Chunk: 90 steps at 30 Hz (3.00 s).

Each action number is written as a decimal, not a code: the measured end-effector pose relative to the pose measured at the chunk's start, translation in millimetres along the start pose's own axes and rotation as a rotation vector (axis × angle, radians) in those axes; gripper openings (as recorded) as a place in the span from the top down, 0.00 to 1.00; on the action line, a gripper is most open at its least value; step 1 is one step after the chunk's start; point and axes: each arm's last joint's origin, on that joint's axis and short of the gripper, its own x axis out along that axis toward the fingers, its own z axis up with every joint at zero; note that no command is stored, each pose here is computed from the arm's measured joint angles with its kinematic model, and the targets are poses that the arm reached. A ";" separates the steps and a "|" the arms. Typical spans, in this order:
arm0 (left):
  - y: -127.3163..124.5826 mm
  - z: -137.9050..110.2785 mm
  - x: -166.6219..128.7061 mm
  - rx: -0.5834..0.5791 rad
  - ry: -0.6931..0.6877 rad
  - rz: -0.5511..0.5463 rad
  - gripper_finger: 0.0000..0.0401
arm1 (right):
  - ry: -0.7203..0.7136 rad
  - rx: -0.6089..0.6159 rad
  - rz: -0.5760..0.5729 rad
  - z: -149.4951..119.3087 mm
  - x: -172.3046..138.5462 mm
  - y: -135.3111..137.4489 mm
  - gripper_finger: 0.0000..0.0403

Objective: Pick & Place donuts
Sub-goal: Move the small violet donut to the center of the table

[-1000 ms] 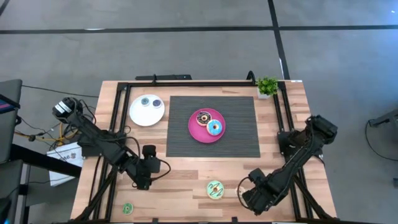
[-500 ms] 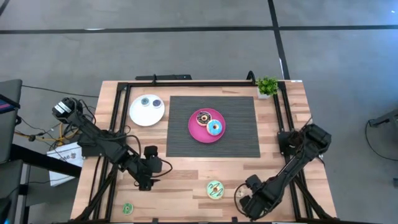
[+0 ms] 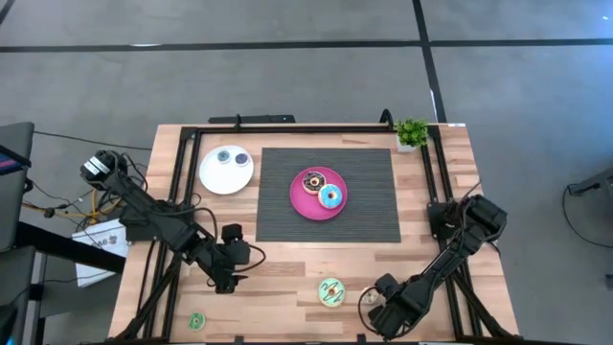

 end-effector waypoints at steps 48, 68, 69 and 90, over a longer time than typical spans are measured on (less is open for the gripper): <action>32.7 -18.6 -91.3 -0.080 -0.170 -0.062 0.13 | -0.458 -0.046 0.604 87.2 -118.5 6.0 0.59; 25.4 -35.4 -95.0 -0.094 -0.091 -0.060 0.13 | -0.643 -0.358 0.457 318.7 -166.2 109.6 0.63; 24.9 -35.7 -95.2 -0.097 -0.092 -0.062 0.13 | -0.618 -0.352 0.421 324.8 -161.4 111.1 0.63; 20.4 -38.3 -97.7 -0.145 -0.125 -0.062 0.13 | -0.469 -0.330 0.275 350.8 -112.1 121.9 0.43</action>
